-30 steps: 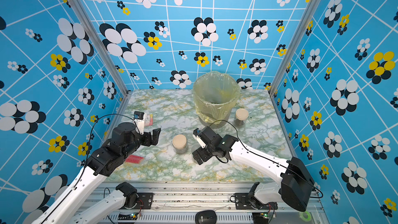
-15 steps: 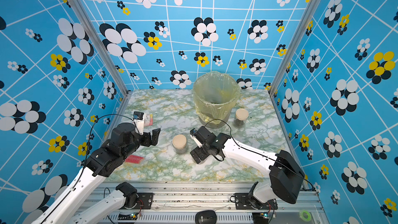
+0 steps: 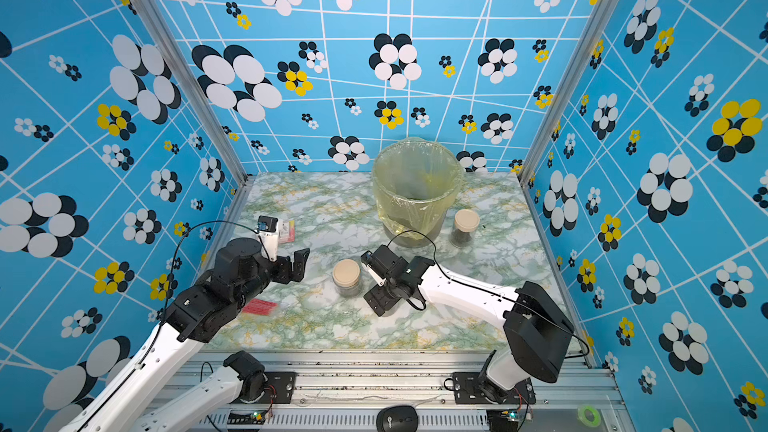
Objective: Empty moldy tea leaves from jars
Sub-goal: Pick up the jar from the center of the board.
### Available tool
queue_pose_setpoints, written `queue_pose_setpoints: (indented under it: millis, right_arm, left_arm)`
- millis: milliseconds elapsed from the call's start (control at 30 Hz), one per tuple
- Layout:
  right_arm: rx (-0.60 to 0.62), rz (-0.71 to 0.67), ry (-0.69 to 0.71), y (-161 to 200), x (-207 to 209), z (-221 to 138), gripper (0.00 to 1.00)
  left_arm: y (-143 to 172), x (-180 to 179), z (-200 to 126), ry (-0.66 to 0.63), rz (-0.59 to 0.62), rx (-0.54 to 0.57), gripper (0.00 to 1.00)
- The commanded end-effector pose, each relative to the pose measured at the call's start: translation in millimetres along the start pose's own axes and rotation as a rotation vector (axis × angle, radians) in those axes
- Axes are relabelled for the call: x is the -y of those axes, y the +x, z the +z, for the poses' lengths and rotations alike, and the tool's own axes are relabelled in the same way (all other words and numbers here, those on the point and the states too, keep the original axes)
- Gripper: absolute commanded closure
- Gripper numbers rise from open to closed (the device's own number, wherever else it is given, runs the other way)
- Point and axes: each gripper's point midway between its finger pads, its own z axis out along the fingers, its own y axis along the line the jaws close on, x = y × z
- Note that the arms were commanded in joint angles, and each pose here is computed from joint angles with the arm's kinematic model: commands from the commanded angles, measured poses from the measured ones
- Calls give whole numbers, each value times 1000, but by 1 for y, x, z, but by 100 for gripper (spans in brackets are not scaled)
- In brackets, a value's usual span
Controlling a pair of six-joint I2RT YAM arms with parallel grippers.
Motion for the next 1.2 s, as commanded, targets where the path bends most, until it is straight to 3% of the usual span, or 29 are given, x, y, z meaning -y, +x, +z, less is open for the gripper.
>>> queue_pose_setpoints:
  millis: [0, 200, 367, 700, 800, 1000, 1167]
  right_arm:
    - [-10, -25, 14, -5, -2, 1, 9]
    - [-5, -30, 16, -8, -3, -2, 19]
    - [22, -33, 30, -17, 0, -17, 23]
    - [134, -11, -30, -49, 1, -100, 25]
    - [183, 32, -78, -57, 5, -133, 26]
    - [237, 90, -110, -65, 21, -188, 26]
    - [305, 177, -120, -76, 44, -225, 26]
  left_arm:
    - [-7, -2, -8, -8, 0, 16, 1]
    - [-11, 0, -11, 0, 1, 21, 1]
    - [-18, 7, -12, 36, 17, 32, 1]
    - [-72, 50, -19, 257, 139, 214, 1]
    - [-91, 66, -23, 351, 177, 287, 1]
    - [-126, 101, -45, 669, 209, 476, 1]
    - [-142, 123, -44, 876, 247, 602, 1]
